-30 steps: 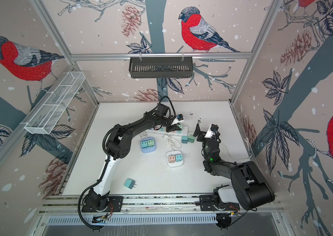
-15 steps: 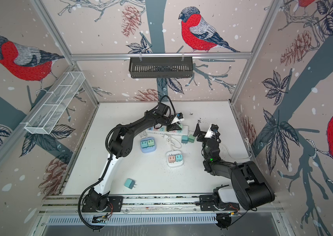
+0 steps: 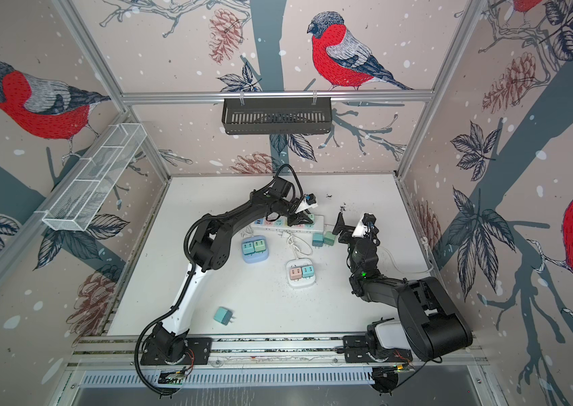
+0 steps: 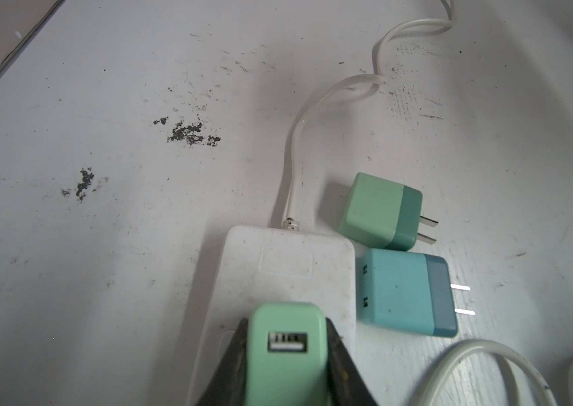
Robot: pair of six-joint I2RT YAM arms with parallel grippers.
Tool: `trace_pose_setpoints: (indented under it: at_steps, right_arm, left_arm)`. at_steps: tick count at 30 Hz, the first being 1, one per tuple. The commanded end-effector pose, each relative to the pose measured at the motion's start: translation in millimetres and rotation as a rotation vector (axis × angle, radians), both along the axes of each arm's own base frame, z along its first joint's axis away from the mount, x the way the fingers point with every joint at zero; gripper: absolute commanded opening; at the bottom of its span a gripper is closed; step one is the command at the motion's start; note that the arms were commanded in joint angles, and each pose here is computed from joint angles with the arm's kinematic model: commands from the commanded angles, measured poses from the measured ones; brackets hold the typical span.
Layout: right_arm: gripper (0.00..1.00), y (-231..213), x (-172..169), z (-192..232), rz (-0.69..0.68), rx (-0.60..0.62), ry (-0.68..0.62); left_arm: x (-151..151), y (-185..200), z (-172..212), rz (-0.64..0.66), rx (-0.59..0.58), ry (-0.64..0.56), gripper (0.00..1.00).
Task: Insert the plug
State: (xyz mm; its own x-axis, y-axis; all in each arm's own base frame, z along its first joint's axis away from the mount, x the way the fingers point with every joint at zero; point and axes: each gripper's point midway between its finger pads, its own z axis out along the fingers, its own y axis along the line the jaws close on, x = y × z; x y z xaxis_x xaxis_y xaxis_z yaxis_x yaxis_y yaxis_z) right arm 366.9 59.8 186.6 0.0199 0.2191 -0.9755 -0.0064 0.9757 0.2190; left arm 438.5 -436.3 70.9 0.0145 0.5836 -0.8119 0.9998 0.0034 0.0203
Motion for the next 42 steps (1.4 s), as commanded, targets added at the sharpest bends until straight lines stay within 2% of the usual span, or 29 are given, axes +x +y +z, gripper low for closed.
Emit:
trace_pose_setpoints:
  at_steps: [1, 7, 9, 11, 15, 20, 27, 31, 35, 40, 42]
  right_arm:
    - [1.00, -0.7, 1.2, 0.4, -0.006, 0.008, 0.002]
    - [1.00, -0.5, 1.5, 0.3, -0.006, 0.007, 0.003]
    - [1.00, -0.5, 1.5, 0.2, -0.006, 0.007, 0.003]
    - [1.00, -0.7, 1.5, 0.5, -0.006, 0.008, 0.003]
    - [1.00, -0.9, 1.5, -0.2, -0.008, 0.008, 0.005]
    - [1.00, -3.2, 2.7, -1.4, -0.023, 0.014, 0.012]
    - [1.00, -4.7, 3.9, -2.4, -0.034, 0.019, 0.020]
    - [1.00, -3.9, 2.6, -2.1, -0.028, 0.019, 0.019]
    - [1.00, -10.3, 0.2, -2.4, -0.060, 0.032, 0.014]
    - [1.00, -14.2, 11.4, -3.8, -0.108, 0.040, 0.067]
    - [1.00, -22.7, 16.1, -12.9, -0.177, 0.078, 0.164]
  left_arm:
    - [-11.6, 11.6, -29.5, 0.004, 0.105, 0.056, 0.00]
    - [-9.1, 11.6, -32.7, 0.023, 0.139, 0.029, 0.01]
    - [-3.1, 11.1, -32.0, 0.058, 0.146, 0.022, 0.18]
    - [1.0, 10.0, -25.0, 0.070, 0.134, 0.016, 0.98]
    - [1.0, 5.1, 0.9, 0.057, 0.087, -0.012, 0.98]
    - [5.4, 4.4, 58.1, 0.072, 0.019, -0.114, 0.98]
    - [-16.3, 25.0, 129.8, 0.147, -0.097, -0.223, 0.98]
    - [-44.7, 61.2, 170.3, 0.274, -0.242, -0.346, 0.98]
    - [-65.4, 119.4, 219.7, 0.500, -0.417, -0.454, 0.98]
    - [-74.9, 220.2, 217.9, 0.889, -0.529, -0.450, 0.98]
    - [-78.7, 250.1, 205.6, 0.967, -0.521, -0.433, 0.99]
